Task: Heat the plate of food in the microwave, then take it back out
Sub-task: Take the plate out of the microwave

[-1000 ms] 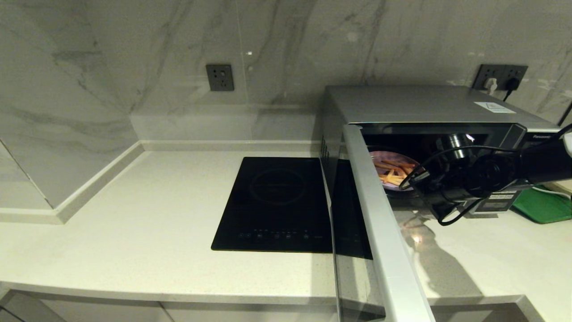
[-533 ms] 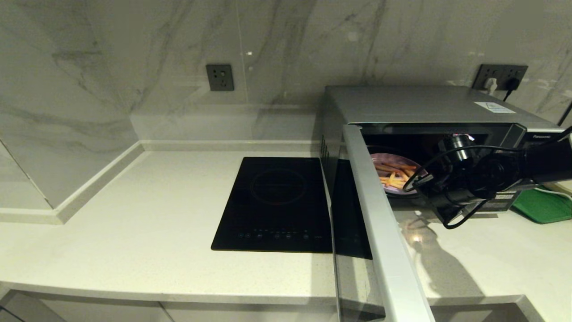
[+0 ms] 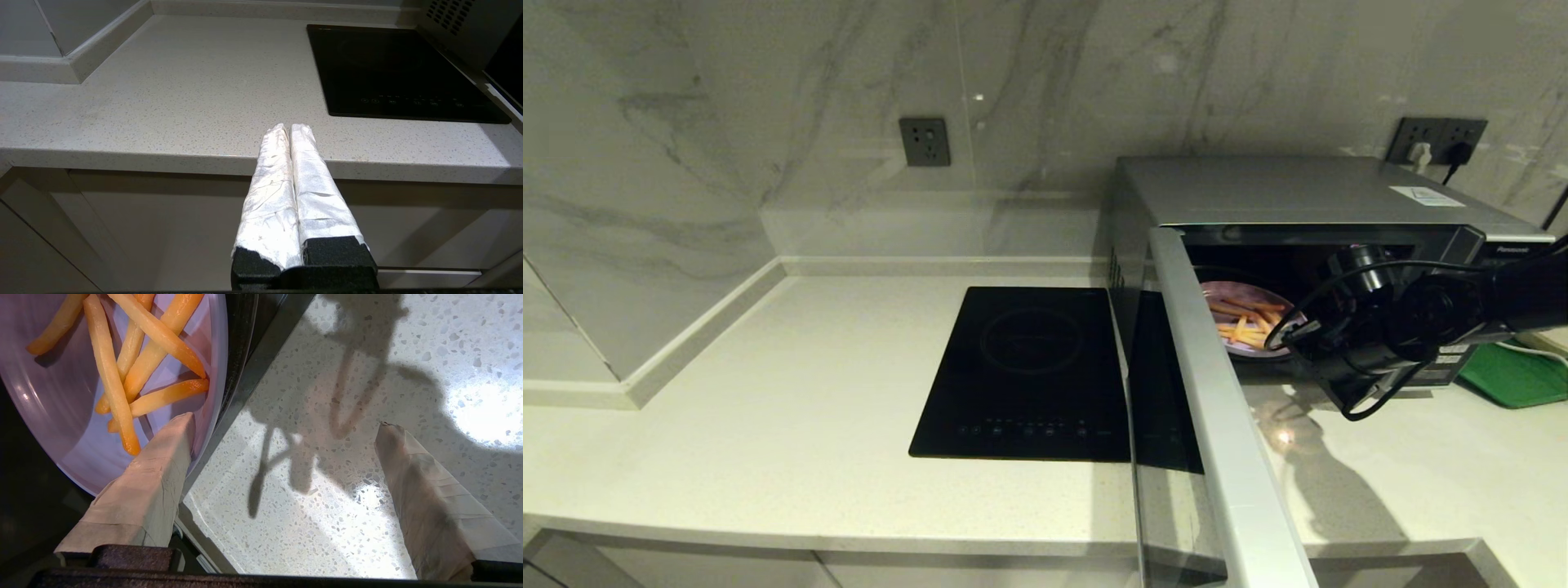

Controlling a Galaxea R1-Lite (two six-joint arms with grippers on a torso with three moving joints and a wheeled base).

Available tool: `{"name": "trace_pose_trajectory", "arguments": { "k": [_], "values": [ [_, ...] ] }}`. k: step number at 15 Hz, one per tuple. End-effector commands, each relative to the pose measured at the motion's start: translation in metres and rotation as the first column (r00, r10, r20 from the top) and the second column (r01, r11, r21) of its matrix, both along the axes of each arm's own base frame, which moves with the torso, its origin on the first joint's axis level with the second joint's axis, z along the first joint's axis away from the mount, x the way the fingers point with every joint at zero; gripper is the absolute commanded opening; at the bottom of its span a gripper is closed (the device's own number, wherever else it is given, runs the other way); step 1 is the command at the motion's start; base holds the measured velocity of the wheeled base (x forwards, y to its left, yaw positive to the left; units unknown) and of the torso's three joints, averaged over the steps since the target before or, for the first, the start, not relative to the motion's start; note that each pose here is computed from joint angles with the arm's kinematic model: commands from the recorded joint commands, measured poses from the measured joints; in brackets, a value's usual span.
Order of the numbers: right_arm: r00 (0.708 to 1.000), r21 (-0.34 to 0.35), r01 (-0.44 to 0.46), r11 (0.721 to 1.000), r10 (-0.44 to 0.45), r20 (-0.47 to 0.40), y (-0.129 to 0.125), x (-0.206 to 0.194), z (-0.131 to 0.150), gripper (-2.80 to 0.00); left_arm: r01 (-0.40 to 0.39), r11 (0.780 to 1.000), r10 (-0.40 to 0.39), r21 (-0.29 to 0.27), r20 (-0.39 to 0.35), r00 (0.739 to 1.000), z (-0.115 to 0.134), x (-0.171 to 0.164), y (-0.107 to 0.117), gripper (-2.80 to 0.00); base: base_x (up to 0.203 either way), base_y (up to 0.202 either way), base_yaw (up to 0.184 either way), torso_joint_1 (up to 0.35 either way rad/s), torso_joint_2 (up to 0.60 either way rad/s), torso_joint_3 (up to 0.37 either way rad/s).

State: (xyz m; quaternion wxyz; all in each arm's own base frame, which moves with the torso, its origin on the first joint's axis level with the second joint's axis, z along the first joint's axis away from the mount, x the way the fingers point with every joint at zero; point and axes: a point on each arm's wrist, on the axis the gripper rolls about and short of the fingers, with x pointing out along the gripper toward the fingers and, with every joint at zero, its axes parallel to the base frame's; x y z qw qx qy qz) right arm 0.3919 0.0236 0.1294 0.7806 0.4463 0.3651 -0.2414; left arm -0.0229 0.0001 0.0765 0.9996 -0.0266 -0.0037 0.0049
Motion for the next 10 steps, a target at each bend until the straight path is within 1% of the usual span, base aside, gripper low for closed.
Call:
{"name": "trace_pose_trajectory", "arguments": {
  "k": [1, 6, 10],
  "values": [
    [1.000, 0.001, 0.001, 1.000, -0.001, -0.001, 0.000, 0.002, -0.001, 0.00, -0.001, 1.000, 0.001, 0.000, 0.001, 1.000, 0.000, 0.000, 0.000, -2.80, 0.000, 0.000, 0.000, 0.000, 0.00, 0.000],
    [1.000, -0.004, -0.006, 1.000, 0.006, -0.003, 0.001, 0.010, -0.006, 0.00, -0.001, 1.000, 0.001, 0.000, 0.001, 1.000, 0.000, 0.000, 0.000, -2.80, 0.000, 0.000, 0.000, 0.000, 0.00, 0.000],
    [1.000, -0.005, -0.008, 1.000, 0.008, 0.006, 0.002, 0.013, -0.005, 0.00, -0.001, 1.000, 0.001, 0.000, 0.001, 1.000, 0.000, 0.000, 0.000, -2.80, 0.000, 0.000, 0.000, 0.000, 0.00, 0.000]
  ]
}}
